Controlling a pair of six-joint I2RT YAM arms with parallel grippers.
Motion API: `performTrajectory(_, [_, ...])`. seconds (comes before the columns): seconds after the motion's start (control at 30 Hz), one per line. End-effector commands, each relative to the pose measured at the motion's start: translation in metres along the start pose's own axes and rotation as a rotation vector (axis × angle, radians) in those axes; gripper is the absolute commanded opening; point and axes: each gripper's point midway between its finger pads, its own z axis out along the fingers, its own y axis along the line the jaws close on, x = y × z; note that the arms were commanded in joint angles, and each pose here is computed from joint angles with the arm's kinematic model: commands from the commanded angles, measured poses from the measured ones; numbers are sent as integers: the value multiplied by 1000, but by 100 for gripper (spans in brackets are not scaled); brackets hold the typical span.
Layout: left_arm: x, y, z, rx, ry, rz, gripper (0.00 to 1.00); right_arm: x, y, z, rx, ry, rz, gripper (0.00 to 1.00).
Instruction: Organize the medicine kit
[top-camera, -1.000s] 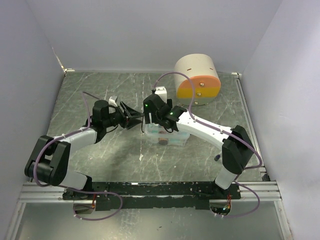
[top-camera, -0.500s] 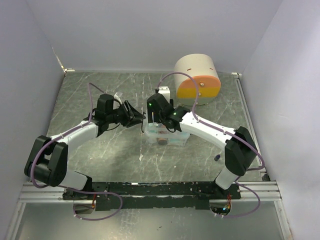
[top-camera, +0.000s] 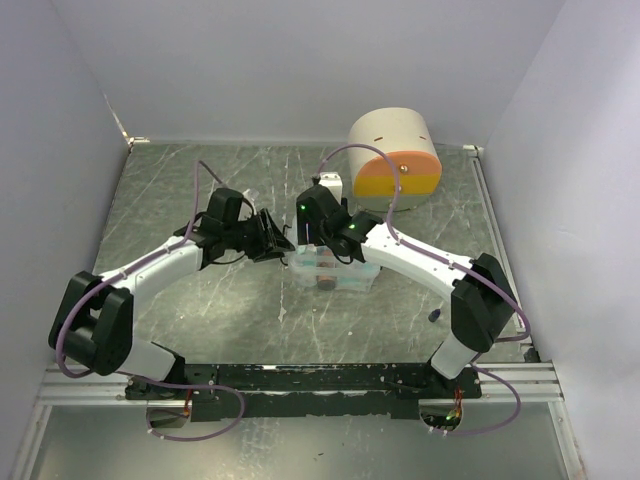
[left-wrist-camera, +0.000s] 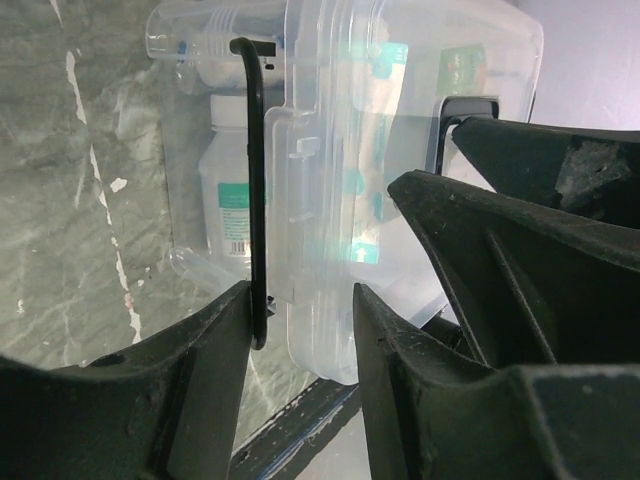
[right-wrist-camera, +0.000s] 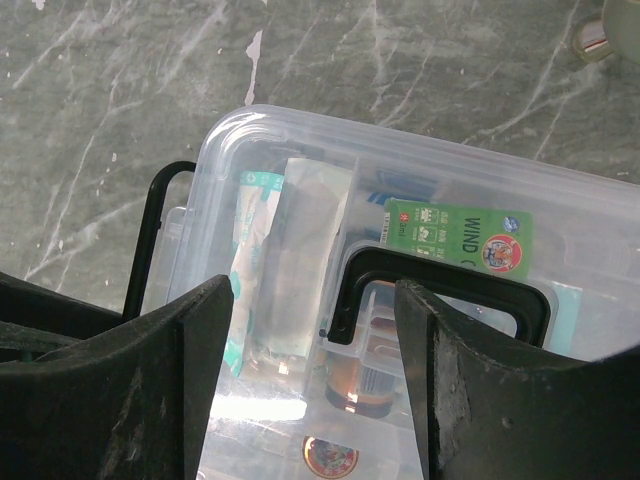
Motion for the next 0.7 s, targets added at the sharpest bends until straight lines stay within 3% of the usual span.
performTrajectory(0.0, [-5, 1, -4, -58, -19, 55, 53, 55, -17, 11, 41, 178, -35, 65])
performTrajectory(0.4, [5, 2, -9, -136, -9, 135, 52, 58, -18, 12, 45, 181, -30, 65])
performTrajectory(0.67, [6, 5, -11, -192, -17, 187, 40, 59, -17, 13, 44, 185, -27, 65])
